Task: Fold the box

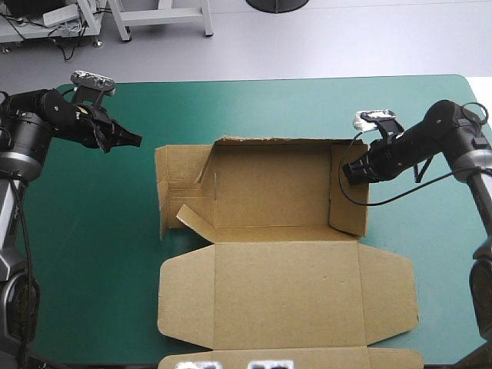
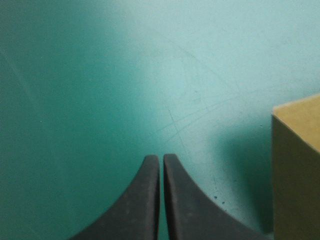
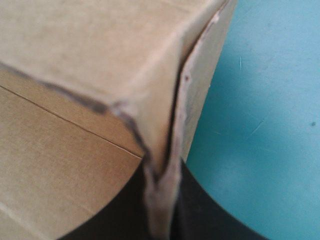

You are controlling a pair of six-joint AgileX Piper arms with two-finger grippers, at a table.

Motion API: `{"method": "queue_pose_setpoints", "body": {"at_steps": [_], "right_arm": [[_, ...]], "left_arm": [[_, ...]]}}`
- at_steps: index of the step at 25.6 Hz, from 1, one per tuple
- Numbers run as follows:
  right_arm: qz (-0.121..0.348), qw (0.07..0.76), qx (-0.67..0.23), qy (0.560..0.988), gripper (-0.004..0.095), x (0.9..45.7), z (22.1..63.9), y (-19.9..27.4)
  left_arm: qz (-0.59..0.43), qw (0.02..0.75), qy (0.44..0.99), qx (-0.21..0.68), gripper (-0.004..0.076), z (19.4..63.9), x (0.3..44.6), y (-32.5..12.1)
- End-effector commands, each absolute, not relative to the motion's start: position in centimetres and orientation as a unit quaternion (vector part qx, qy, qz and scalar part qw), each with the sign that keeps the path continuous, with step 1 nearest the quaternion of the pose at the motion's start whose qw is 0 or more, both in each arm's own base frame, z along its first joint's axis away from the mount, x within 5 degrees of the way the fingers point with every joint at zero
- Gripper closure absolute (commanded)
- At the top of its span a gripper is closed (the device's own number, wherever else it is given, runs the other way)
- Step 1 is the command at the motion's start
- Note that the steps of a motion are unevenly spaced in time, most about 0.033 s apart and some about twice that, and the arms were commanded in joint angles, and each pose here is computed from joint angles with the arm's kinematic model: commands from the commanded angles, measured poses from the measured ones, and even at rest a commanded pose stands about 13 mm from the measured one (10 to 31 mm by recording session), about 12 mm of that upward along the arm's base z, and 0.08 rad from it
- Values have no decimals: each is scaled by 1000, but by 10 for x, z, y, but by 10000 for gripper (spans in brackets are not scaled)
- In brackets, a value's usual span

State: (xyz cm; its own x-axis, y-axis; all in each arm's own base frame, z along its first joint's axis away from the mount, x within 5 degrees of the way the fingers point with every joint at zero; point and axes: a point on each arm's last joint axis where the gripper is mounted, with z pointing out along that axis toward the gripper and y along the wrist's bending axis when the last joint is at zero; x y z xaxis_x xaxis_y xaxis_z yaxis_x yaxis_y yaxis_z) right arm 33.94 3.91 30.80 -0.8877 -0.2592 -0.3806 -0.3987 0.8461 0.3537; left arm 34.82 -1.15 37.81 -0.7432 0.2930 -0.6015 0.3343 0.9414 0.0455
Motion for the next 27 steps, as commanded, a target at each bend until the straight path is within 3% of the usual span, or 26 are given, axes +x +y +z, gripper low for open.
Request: {"method": "queue_pose_setpoints", "body": {"at_steps": [1, 6, 10, 13, 19, 23, 27], "right_arm": [[232, 154, -187, 942, 908, 347, 307, 41], [241, 113, -191, 945, 907, 366, 270, 41], [239, 147, -201, 938, 893, 376, 263, 42], [272, 172, -202, 925, 790, 379, 268, 48], [276, 172, -210, 922, 586, 378, 271, 49], [286, 197, -219, 912, 578, 383, 291, 51], [287, 243, -231, 897, 578, 386, 337, 53]], "left_arm": [[-36, 358, 918, 165, 711, 399, 343, -13], [-37, 355, 920, 165, 711, 396, 346, -13], [-37, 354, 920, 165, 711, 396, 346, -13], [-37, 354, 920, 165, 711, 396, 346, -13], [-37, 354, 920, 165, 711, 396, 346, -13], [-37, 354, 920, 165, 711, 396, 346, -13], [-34, 354, 920, 165, 711, 396, 346, -13]]}}
